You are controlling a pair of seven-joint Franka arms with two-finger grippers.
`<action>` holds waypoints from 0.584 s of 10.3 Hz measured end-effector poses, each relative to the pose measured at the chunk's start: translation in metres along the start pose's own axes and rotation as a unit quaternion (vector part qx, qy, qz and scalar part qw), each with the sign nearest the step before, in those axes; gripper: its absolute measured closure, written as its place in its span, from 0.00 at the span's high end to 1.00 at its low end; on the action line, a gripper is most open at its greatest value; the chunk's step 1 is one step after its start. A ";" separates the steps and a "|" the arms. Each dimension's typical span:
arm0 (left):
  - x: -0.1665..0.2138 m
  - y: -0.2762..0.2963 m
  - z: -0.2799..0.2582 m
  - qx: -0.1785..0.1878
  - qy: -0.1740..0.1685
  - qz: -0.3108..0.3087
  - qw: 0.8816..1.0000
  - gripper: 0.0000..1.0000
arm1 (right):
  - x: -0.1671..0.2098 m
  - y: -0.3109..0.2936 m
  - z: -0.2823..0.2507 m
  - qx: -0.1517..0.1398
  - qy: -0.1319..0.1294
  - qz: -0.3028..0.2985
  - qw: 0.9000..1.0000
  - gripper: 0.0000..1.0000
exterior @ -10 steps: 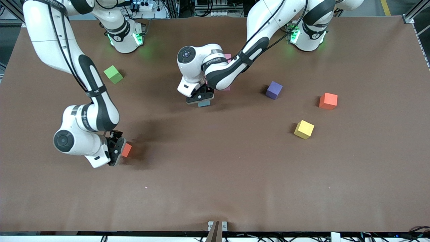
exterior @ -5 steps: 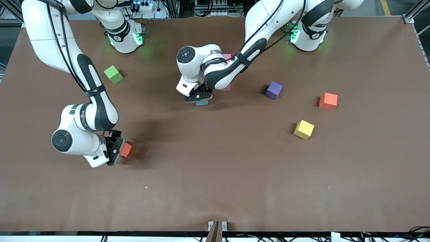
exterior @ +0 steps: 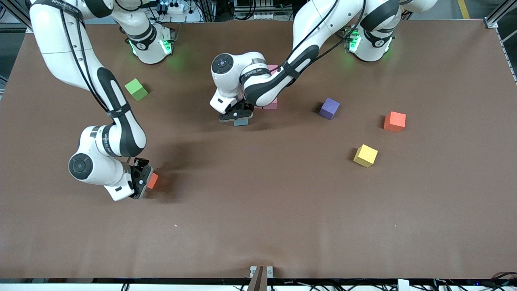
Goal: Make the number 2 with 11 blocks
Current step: 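Grasp the red cube with the right gripper while the left gripper holds cyan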
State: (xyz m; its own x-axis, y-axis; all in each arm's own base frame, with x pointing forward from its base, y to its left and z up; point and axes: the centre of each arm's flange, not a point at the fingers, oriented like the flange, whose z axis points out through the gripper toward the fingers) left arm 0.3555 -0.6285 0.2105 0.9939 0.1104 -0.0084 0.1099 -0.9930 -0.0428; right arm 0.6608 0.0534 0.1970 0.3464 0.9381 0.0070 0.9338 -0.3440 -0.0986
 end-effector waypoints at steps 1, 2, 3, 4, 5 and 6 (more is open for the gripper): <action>-0.001 0.000 0.002 0.001 -0.001 0.001 1.000 0.55 | -0.001 -0.001 0.003 -0.004 0.001 0.000 1.000 1.00; 0.000 0.000 0.003 0.002 -0.001 0.002 1.000 0.55 | -0.001 0.000 0.005 -0.005 0.001 0.001 1.000 1.00; 0.000 0.000 0.004 0.002 -0.001 0.005 1.000 0.55 | -0.001 0.000 0.005 -0.007 0.002 0.001 1.000 0.99; 0.000 0.000 0.004 0.002 -0.002 0.008 1.000 0.55 | -0.001 0.000 0.005 -0.009 0.003 0.001 1.000 0.89; -0.001 0.000 0.005 0.003 -0.002 0.010 1.000 0.55 | -0.001 0.001 0.005 -0.009 0.003 0.001 1.000 0.77; -0.002 0.000 0.005 0.003 -0.002 0.013 1.000 0.55 | -0.001 0.001 0.004 -0.010 0.003 0.001 1.000 0.62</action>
State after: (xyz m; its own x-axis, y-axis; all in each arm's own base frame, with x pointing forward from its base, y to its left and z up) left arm 0.3530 -0.6289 0.2055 0.9963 0.0848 -0.0139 0.0840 -0.9953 -0.0482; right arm 0.6607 0.0520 0.1925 0.3489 0.9371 0.0127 0.9345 -0.3469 -0.0792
